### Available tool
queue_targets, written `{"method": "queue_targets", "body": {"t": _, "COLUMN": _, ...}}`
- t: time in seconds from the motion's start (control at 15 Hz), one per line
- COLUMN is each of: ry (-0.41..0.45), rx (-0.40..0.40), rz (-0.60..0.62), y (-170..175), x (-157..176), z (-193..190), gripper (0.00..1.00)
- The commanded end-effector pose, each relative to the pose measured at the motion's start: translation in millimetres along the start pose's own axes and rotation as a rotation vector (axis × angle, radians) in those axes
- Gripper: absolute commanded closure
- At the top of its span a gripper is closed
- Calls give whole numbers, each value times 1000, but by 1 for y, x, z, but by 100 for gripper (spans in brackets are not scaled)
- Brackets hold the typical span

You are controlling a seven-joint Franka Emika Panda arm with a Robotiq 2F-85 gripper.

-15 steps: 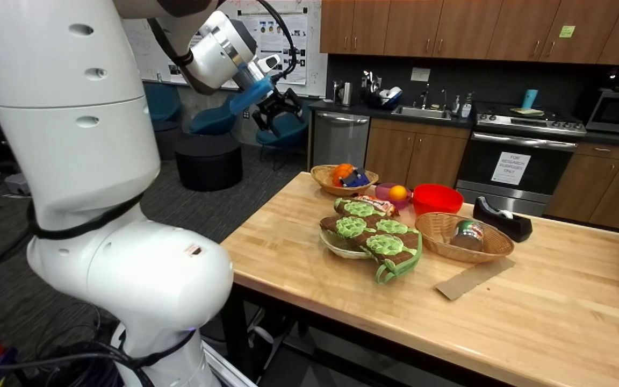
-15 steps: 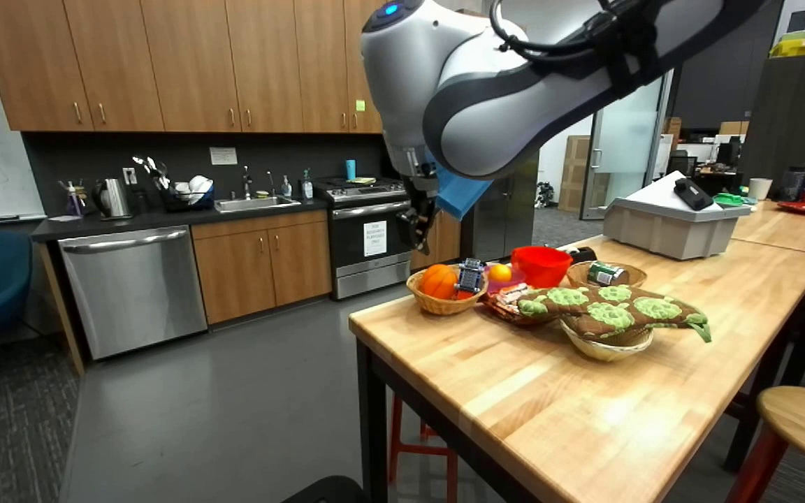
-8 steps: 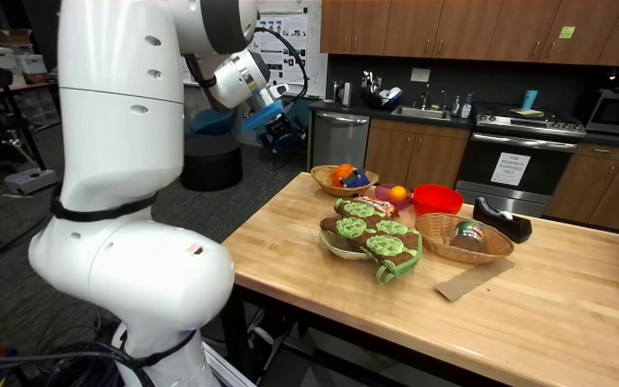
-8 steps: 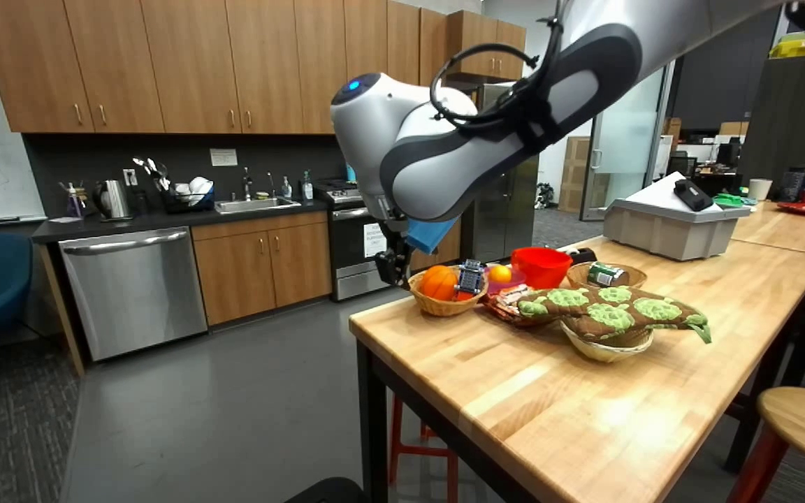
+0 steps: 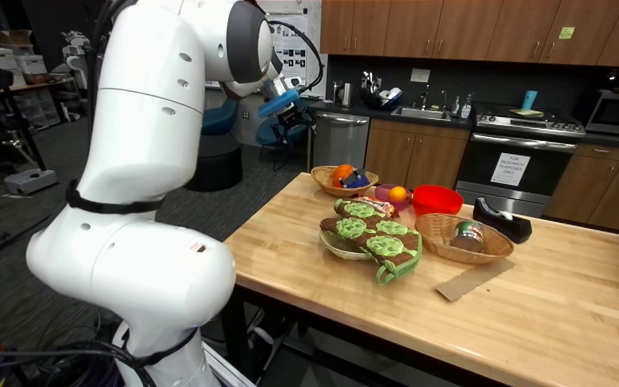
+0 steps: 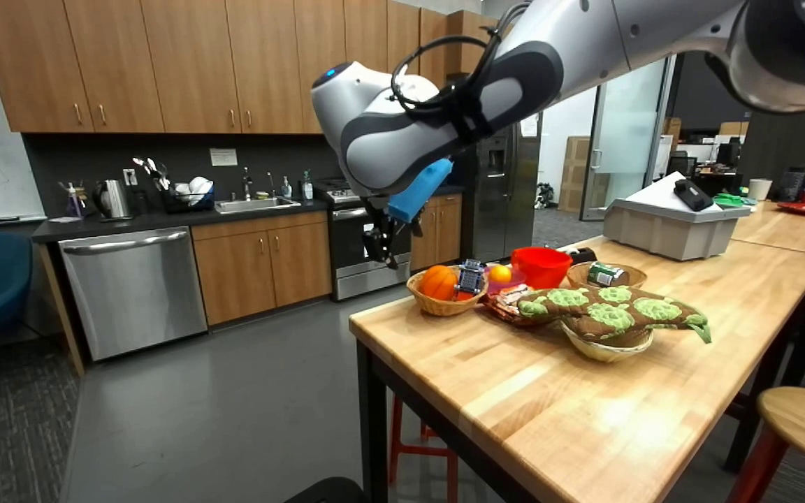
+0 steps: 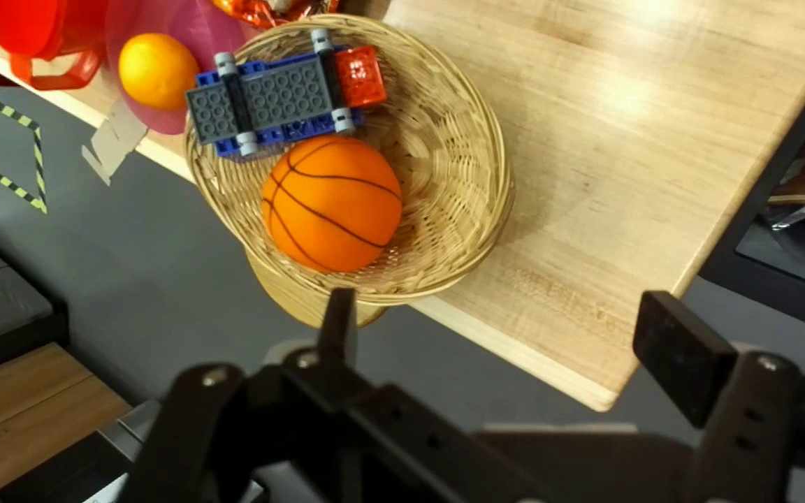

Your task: Pick up the small ball and put it into the red bowl

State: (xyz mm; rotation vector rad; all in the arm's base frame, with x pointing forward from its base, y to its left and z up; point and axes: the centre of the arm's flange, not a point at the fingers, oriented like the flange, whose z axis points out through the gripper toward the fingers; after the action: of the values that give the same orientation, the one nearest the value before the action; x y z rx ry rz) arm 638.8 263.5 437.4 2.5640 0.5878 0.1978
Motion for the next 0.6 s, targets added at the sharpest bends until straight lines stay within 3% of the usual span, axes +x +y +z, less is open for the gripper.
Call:
{"method": "queue_targets", "body": {"t": 0.0, "ry": -34, "rx": 34, "rz": 23, "y": 20, "x": 28, "z": -2, "gripper": 0}}
{"method": "queue_targets", "body": {"t": 0.53, "ry": -63, "rx": 49, "rz": 183, "y": 92, "x": 19, "z": 4, "gripper": 0}}
